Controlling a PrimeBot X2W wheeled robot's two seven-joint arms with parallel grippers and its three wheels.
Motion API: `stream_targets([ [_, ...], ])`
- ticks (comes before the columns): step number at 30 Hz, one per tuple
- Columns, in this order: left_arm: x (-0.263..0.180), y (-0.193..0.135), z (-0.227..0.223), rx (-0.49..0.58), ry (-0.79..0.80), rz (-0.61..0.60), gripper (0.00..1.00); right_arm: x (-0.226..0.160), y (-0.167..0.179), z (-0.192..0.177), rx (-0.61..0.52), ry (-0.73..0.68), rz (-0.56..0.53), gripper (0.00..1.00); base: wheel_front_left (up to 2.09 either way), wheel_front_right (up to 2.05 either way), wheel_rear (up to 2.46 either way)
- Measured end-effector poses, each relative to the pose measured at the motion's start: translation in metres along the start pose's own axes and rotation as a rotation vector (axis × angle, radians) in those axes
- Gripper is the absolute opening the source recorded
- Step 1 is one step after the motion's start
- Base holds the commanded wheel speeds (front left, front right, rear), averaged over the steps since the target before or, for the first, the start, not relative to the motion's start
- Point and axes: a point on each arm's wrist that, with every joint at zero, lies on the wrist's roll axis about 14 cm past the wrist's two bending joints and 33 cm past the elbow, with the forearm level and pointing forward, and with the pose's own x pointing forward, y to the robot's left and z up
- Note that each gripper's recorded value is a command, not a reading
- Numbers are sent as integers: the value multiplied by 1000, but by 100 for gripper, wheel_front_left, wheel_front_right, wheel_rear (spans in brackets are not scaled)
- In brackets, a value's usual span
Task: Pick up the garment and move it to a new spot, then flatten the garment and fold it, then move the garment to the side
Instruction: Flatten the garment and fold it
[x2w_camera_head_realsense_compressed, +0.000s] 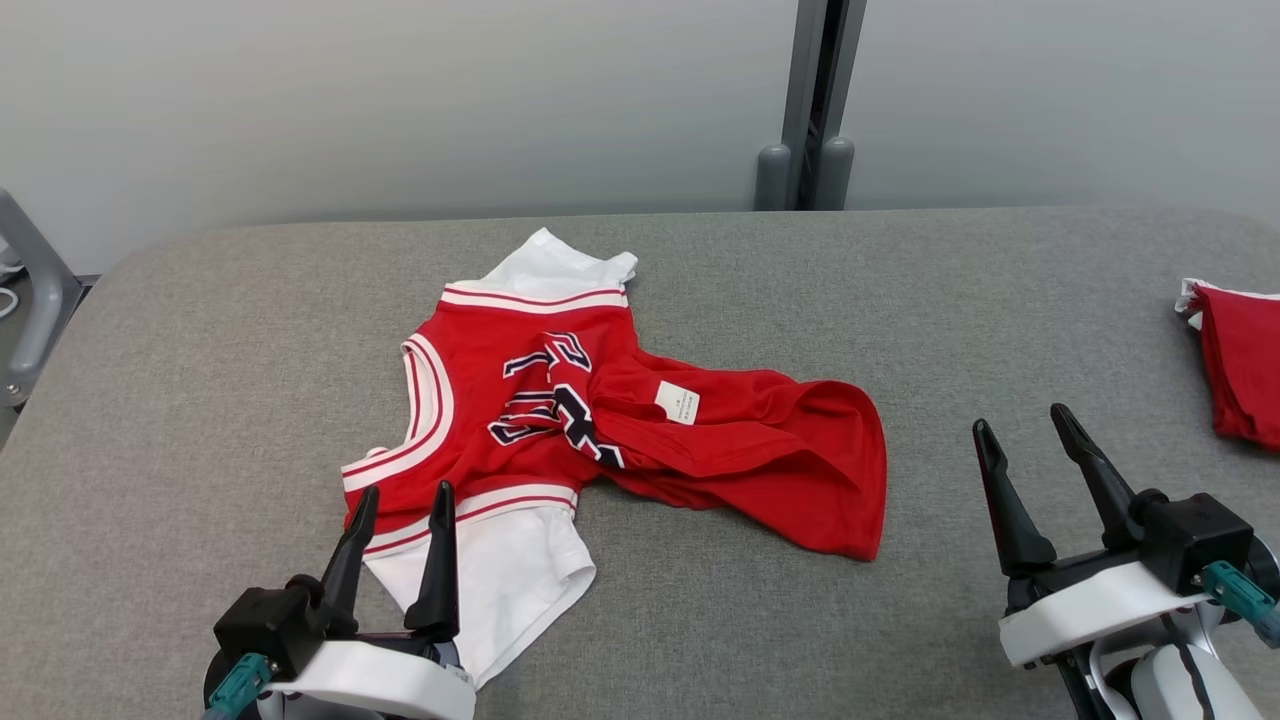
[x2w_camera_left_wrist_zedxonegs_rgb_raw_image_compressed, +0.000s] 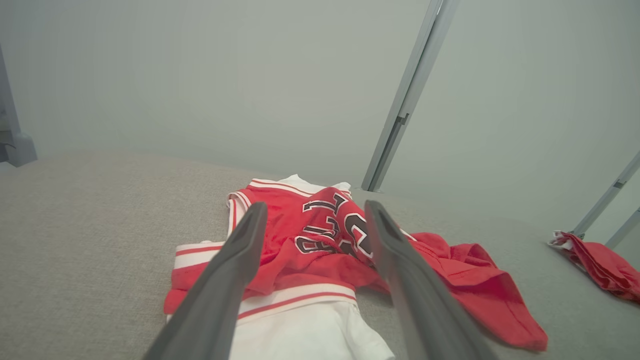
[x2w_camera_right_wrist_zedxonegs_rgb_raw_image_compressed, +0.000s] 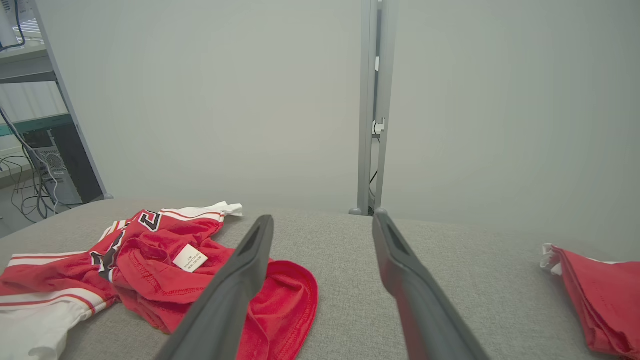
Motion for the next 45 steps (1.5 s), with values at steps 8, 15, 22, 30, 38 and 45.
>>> stream_targets([
  [8,0,1,-2,1,7,5,100,3,2,-3,4,6,6,100,0,0,0],
  [15,2,3,-4,3,12,11,100,12,38,-17,0,45,131,100,0,0,0],
  [22,2,10,-5,0,19,38,100,25,82,-38,-35,104,302,100,0,0,0],
  [30,-2,30,-6,1,27,111,100,43,125,-73,-71,193,474,100,0,0,0],
  [38,-13,49,-8,2,38,184,100,52,144,-102,-80,267,543,100,0,0,0],
  [45,-13,51,-8,2,39,193,100,58,140,-111,-72,294,529,100,0,0,0],
])
